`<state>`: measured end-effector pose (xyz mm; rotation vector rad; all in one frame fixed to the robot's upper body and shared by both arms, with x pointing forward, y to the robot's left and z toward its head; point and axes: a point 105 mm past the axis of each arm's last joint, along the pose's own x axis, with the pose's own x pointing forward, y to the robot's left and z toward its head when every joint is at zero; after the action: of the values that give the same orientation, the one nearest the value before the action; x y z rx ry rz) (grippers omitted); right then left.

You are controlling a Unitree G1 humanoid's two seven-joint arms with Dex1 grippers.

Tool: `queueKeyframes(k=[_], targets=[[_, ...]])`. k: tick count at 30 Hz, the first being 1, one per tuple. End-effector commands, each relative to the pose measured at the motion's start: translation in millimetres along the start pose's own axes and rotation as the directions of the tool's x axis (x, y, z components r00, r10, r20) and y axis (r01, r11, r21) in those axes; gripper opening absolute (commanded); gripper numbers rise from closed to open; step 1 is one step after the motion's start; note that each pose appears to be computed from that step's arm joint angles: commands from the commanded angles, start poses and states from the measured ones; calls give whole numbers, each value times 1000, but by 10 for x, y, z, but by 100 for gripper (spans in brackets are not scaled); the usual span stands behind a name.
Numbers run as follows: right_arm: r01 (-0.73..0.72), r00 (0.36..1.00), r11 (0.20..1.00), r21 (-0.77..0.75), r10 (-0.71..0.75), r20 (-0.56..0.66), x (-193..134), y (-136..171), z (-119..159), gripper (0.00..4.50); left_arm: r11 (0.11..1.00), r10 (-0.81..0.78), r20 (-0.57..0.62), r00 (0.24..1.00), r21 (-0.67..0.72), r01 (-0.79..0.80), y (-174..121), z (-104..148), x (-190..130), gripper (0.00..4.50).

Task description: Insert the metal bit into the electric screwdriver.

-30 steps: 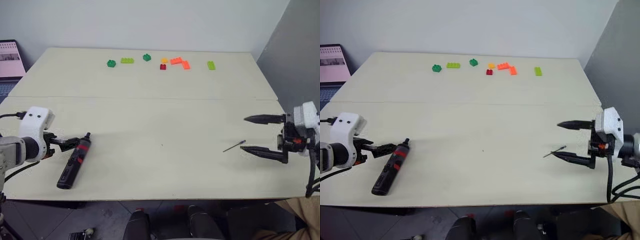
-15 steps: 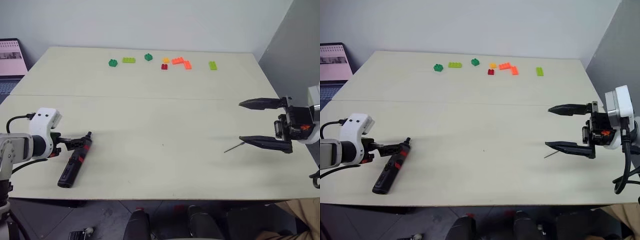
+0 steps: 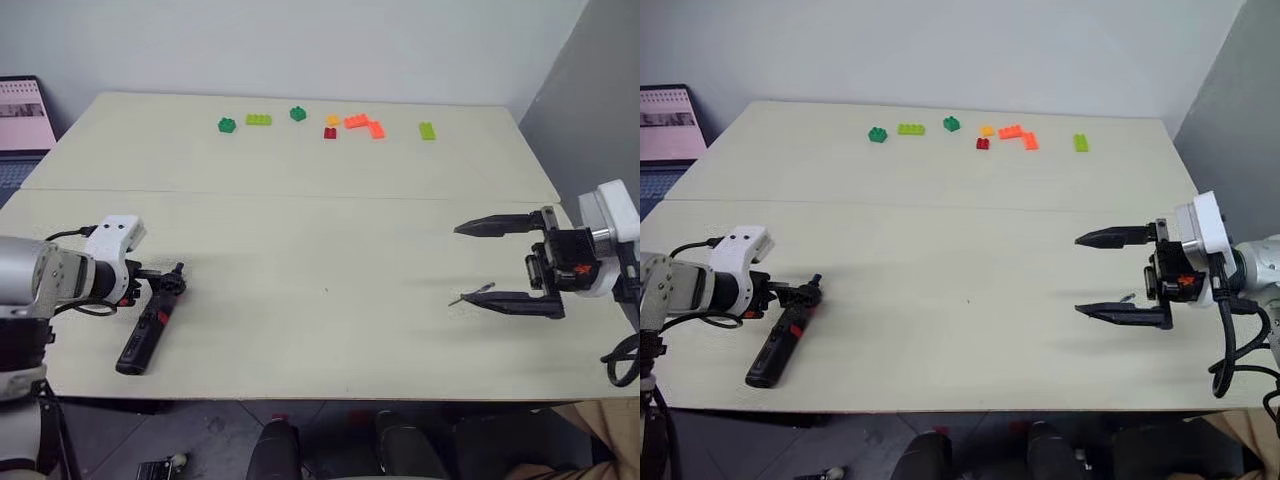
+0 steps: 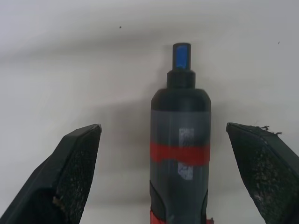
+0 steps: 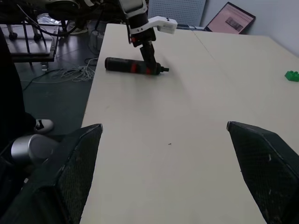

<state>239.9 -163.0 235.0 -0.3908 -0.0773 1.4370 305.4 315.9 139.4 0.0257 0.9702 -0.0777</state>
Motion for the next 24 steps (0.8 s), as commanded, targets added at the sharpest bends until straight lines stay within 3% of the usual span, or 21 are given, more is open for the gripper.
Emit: queueKeyframes(k=[1,16,24], targets=[[-5,1000,999,-37,4,-3,-38,26,47,450,1000,9,-10,1000,1,-9,45,74,-10,448],[-44,999,999,-10,44,-9,-47,144,-4,450,997,-10,-46,999,74,14,-22,334,155,448],[-53,999,998,-12,53,-11,-39,157,-4,450,997,-23,-82,996,74,30,-79,300,122,448]])
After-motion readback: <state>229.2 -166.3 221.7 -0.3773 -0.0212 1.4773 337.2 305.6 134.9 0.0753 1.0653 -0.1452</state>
